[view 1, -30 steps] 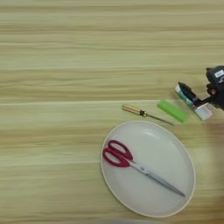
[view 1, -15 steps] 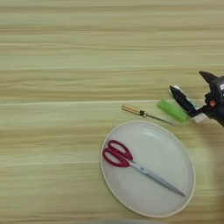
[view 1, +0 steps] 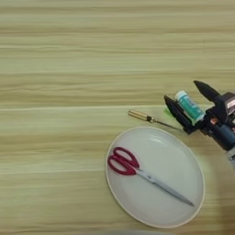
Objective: Move the objects on the table
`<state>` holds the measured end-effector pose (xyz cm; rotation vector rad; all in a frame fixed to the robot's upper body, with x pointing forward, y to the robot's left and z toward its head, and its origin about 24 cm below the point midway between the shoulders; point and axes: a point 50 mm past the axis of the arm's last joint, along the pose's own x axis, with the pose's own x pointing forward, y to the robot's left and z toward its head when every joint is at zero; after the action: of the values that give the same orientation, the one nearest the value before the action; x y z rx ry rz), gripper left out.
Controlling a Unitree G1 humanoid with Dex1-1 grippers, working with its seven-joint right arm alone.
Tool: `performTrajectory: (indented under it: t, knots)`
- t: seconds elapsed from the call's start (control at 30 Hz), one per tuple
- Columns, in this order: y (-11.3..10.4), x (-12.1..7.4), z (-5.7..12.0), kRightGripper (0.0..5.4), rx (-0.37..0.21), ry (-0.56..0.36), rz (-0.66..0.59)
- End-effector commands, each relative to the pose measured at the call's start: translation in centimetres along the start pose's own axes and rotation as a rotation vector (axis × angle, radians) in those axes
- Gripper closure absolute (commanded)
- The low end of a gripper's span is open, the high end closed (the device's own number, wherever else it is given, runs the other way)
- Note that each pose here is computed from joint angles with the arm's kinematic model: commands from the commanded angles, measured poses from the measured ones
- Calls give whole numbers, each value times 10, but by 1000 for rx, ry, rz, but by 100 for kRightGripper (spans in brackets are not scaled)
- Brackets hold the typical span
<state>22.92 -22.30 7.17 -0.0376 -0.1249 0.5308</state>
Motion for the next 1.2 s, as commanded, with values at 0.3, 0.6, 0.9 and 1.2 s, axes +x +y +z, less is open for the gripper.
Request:
performTrajectory:
  t: [0.3,0.6,0.9,1.2]
  knots:
    - [-13,-11,35,3,-82,-118,52]
    - [5,-25,47,3,-103,-100,250]
    - [54,-41,31,3,-62,73,581]
    - [67,-40,18,3,-89,222,642]
